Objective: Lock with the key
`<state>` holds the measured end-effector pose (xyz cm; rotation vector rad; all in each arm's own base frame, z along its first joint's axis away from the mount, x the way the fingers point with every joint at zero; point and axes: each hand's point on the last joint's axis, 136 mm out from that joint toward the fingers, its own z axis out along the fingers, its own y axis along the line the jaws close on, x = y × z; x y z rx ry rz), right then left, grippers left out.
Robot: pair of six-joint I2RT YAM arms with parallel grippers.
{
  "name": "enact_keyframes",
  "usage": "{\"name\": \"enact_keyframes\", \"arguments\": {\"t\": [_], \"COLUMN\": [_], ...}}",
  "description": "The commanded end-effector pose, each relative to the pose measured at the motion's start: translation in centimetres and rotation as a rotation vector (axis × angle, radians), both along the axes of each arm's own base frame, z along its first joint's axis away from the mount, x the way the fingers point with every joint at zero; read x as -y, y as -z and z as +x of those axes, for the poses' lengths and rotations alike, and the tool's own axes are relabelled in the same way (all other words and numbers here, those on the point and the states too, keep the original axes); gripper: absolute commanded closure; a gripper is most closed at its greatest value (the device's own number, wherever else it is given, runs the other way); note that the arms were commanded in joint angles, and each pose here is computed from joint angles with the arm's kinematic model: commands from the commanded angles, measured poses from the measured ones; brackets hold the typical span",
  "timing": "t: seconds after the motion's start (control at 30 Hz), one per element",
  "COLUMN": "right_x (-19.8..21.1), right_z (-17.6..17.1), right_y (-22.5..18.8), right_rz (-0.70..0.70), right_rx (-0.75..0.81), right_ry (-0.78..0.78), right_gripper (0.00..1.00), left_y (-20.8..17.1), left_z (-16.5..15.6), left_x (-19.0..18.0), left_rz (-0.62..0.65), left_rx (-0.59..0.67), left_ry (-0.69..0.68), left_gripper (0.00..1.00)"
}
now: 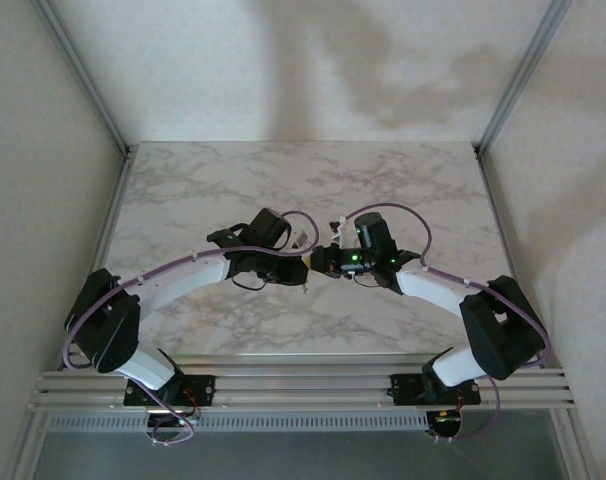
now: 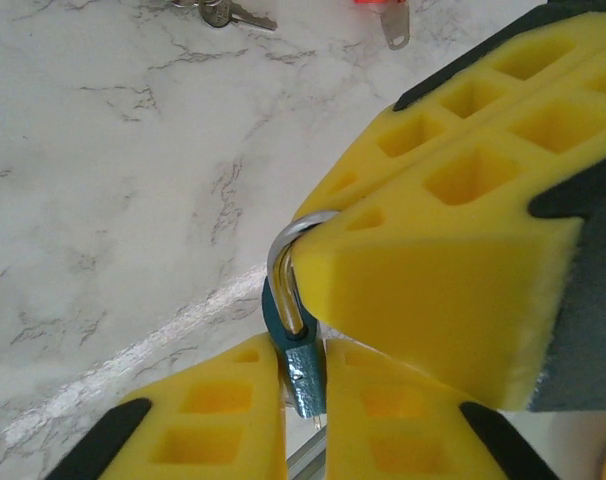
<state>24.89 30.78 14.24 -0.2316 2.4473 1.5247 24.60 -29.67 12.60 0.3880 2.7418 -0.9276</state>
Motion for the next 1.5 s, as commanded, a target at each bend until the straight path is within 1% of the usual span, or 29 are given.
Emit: {"name": "enact_keyframes", "arguments": {"t": [0.0, 0.1, 0.2, 0.33, 0.47, 0.57, 0.73, 0.83, 1.03, 1.13, 1.27, 1.47], "right_x": [-0.5, -0.5, -0.6, -0.6, -0.6, -0.5, -0.3, -0.2, 0.0, 0.1, 0.3, 1.1], "right_z": [-0.6, -0.6, -0.6, -0.5, -0.5, -0.5, -0.5, -0.5, -0.5, -0.7, -0.9, -1.1], "right_y": [-1.1, -1.1, -1.0, -0.9, -1.0, -1.2, -1.4, -1.6, -2.2, -2.7, -3.9, -5.6], "right_rz": [0.045, 0.044, 0.044, 0.042, 0.039, 0.033, 0.032, 0.035, 0.041, 0.051, 0.074, 0.101], "right_rx": [0.007, 0.006, 0.003, 0.000, 0.005, 0.016, 0.027, 0.037, 0.063, 0.080, 0.123, 0.207], "right_ry": [-0.031, -0.030, -0.031, -0.032, -0.033, -0.031, -0.025, -0.025, -0.019, -0.021, -0.020, 0.009], "right_gripper": [1.00, 1.00, 1.00, 1.00, 1.00, 0.94, 0.90, 0.84, 0.76, 0.74, 0.71, 0.68], "left_y": [0.8, 0.9, 1.0, 0.6, -0.7, -1.6, -2.6, -3.1, -3.9, -3.9, -4.2, -4.3], "left_z": [-0.7, -1.1, -1.4, -1.9, -2.6, -3.1, -3.9, -4.3, -5.0, -5.1, -4.5, -2.0], "left_x": [0.0, 0.1, 0.1, 0.4, 0.8, 0.9, 1.0, 0.9, 0.8, 0.5, -0.4, -3.4], "left_rz": [-0.008, -0.025, -0.037, -0.089, -0.163, -0.212, -0.274, -0.298, -0.333, -0.336, -0.332, -0.315], "left_rx": [-0.022, -0.028, -0.031, -0.027, -0.013, 0.002, 0.017, 0.027, 0.049, 0.052, 0.069, 0.112], "left_ry": [0.028, 0.036, 0.041, 0.051, 0.076, 0.091, 0.122, 0.138, 0.163, 0.167, 0.143, 0.053], "left_gripper": [0.89, 0.93, 1.00, 1.00, 1.00, 1.00, 1.00, 1.00, 1.00, 1.00, 1.00, 1.00]}}
